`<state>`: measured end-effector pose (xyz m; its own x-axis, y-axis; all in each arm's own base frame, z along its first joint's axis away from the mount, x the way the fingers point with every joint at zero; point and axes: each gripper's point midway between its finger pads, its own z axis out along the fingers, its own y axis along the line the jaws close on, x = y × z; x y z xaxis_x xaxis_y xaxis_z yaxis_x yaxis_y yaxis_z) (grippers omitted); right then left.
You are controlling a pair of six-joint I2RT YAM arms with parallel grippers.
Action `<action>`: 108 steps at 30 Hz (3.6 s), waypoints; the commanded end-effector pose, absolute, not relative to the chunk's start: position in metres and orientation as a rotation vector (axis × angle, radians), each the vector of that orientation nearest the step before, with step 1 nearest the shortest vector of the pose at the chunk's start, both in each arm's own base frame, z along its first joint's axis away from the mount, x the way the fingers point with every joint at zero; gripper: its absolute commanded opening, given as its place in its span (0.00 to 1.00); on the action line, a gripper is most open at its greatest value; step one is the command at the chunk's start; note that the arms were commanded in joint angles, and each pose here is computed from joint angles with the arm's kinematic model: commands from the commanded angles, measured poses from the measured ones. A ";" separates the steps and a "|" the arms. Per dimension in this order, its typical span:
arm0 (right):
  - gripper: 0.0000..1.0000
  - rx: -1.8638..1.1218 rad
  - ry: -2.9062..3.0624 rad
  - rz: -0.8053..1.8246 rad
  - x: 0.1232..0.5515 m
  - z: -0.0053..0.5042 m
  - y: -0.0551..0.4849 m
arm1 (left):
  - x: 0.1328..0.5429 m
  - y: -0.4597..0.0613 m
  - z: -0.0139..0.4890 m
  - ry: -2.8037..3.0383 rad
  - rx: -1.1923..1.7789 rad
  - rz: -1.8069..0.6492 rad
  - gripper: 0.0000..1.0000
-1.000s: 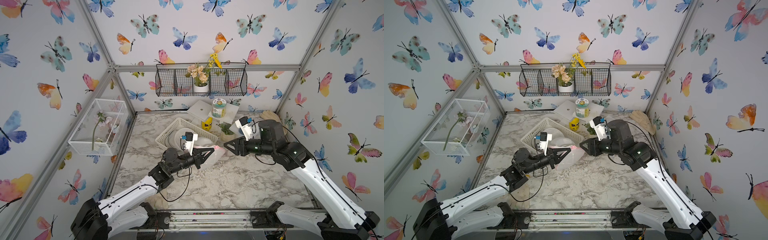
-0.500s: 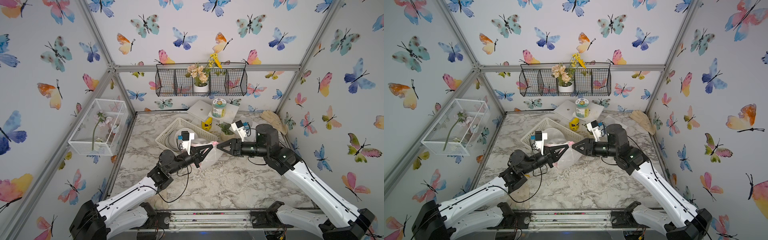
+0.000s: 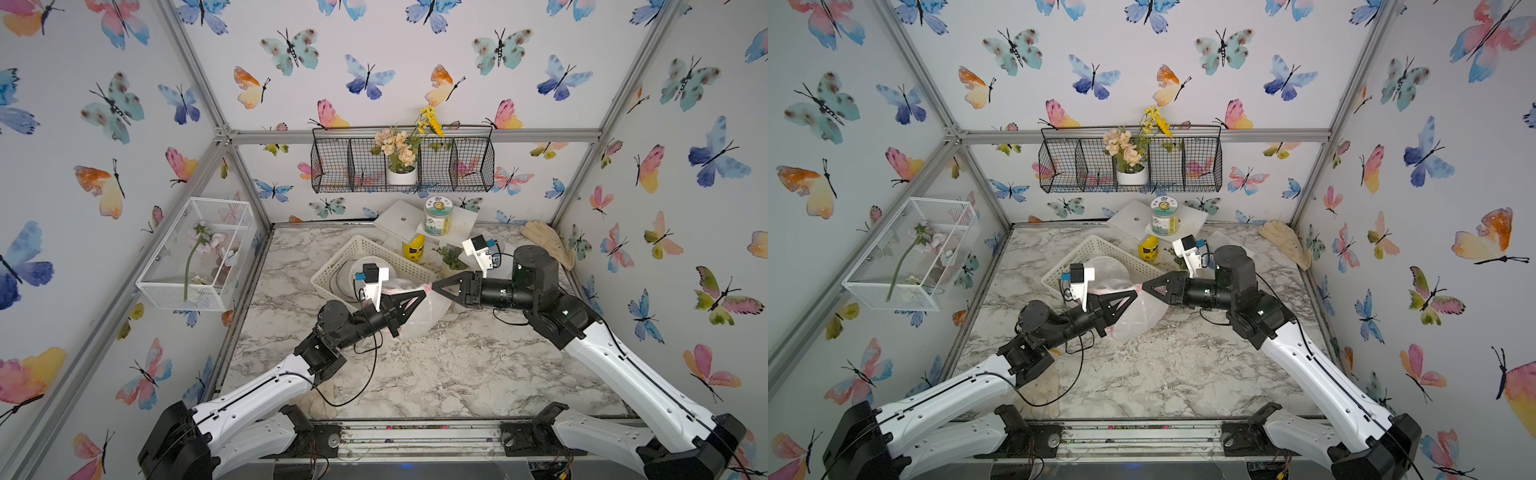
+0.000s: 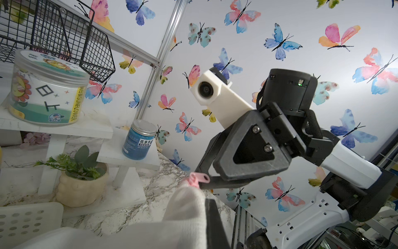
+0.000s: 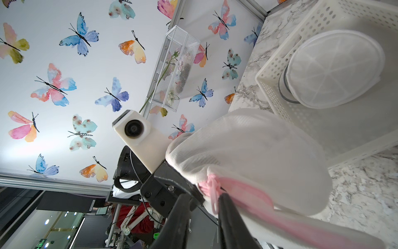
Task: Turn the laundry bag inside out
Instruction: Zip the zipper on the laundry bag.
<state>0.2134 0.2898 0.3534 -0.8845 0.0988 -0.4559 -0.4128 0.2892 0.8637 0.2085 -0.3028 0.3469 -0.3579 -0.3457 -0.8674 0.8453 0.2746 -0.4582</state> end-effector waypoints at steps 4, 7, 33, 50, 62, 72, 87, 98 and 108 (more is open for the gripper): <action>0.22 -0.276 2.138 1.628 0.218 0.349 0.293 | 0.200 -0.299 0.363 1.353 0.523 -1.356 0.00; 0.19 -0.264 2.148 1.618 0.220 0.345 0.294 | 0.199 -0.299 0.363 1.352 0.527 -1.355 0.00; 0.02 0.157 2.414 1.140 0.234 0.251 0.233 | 0.209 -0.277 0.351 1.367 0.375 -1.304 0.00; 0.02 0.020 2.373 1.059 0.252 0.266 0.240 | 0.224 -0.277 0.293 1.601 0.260 -1.281 0.75; 0.02 -0.319 2.352 0.769 0.248 0.282 0.220 | 0.187 -0.249 0.220 1.952 0.372 -1.144 0.82; 0.02 -0.454 2.146 1.000 0.236 0.354 0.245 | 0.143 -0.283 0.306 1.584 0.763 -1.376 0.81; 0.02 -0.440 2.188 0.989 0.243 0.307 0.249 | 0.171 -0.339 0.290 1.730 0.739 -1.208 0.66; 0.02 -0.641 2.183 0.899 0.228 0.302 0.241 | 0.117 -0.292 0.247 1.940 1.034 -1.125 0.81; 0.02 -0.870 2.126 0.881 0.208 0.297 0.242 | 0.125 -0.274 0.267 1.900 1.141 -0.902 0.71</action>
<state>0.2218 0.2400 0.2849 -0.6107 -0.2706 -0.7442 -0.7013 0.6212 0.3497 0.1187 -0.2830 0.2646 -0.3955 0.3559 -0.8467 0.9002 0.3333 -0.2804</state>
